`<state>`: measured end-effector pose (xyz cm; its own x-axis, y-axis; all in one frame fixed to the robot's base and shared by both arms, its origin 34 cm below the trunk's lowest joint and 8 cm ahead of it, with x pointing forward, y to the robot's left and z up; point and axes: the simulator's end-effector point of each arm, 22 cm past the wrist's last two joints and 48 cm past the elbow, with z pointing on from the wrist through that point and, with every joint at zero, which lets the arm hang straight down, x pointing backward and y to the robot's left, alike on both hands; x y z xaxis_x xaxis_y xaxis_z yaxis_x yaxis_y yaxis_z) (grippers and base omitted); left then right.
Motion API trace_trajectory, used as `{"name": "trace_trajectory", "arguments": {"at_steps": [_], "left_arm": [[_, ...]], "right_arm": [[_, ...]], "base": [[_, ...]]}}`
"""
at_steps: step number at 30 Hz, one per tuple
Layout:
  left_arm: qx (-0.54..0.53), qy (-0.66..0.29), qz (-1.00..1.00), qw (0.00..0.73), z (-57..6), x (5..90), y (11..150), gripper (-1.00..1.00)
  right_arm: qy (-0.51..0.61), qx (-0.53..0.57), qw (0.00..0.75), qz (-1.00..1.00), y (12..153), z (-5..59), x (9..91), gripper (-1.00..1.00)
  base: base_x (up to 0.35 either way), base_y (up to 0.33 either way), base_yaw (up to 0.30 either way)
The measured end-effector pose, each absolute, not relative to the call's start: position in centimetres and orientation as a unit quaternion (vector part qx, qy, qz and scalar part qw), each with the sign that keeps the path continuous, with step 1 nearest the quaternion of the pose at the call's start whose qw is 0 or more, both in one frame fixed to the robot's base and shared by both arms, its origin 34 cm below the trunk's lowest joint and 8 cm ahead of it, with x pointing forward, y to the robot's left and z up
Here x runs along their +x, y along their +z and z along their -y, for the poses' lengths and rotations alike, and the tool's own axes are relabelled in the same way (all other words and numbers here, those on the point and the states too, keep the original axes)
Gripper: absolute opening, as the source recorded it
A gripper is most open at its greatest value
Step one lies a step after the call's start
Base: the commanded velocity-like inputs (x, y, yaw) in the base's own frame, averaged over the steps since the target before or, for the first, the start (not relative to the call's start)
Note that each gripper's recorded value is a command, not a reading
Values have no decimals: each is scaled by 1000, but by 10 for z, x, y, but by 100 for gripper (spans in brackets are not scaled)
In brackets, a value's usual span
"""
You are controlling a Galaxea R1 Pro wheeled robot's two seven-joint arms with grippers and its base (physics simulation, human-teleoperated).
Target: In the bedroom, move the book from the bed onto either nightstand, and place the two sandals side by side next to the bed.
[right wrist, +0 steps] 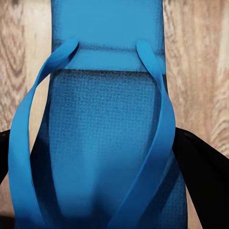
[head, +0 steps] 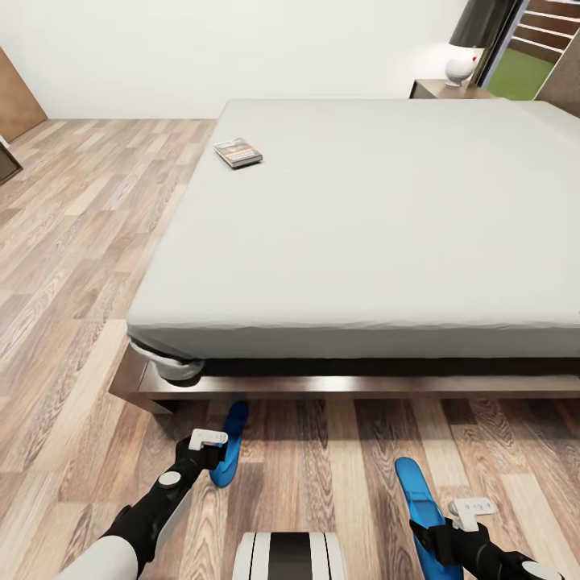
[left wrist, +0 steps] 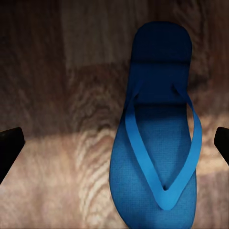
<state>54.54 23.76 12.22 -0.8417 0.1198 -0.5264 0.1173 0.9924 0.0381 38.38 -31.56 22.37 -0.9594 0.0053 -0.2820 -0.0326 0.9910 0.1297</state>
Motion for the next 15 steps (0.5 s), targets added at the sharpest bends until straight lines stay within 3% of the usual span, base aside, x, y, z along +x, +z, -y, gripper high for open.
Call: {"name": "trace_trajectory", "arguments": {"at_steps": [15], "left_arm": [[52,51,-964,257,-265,538,118,100]], "right_arm": [[66,-3,129,-990,216,319,374,-100]], "base": [[0,0,0]]}}
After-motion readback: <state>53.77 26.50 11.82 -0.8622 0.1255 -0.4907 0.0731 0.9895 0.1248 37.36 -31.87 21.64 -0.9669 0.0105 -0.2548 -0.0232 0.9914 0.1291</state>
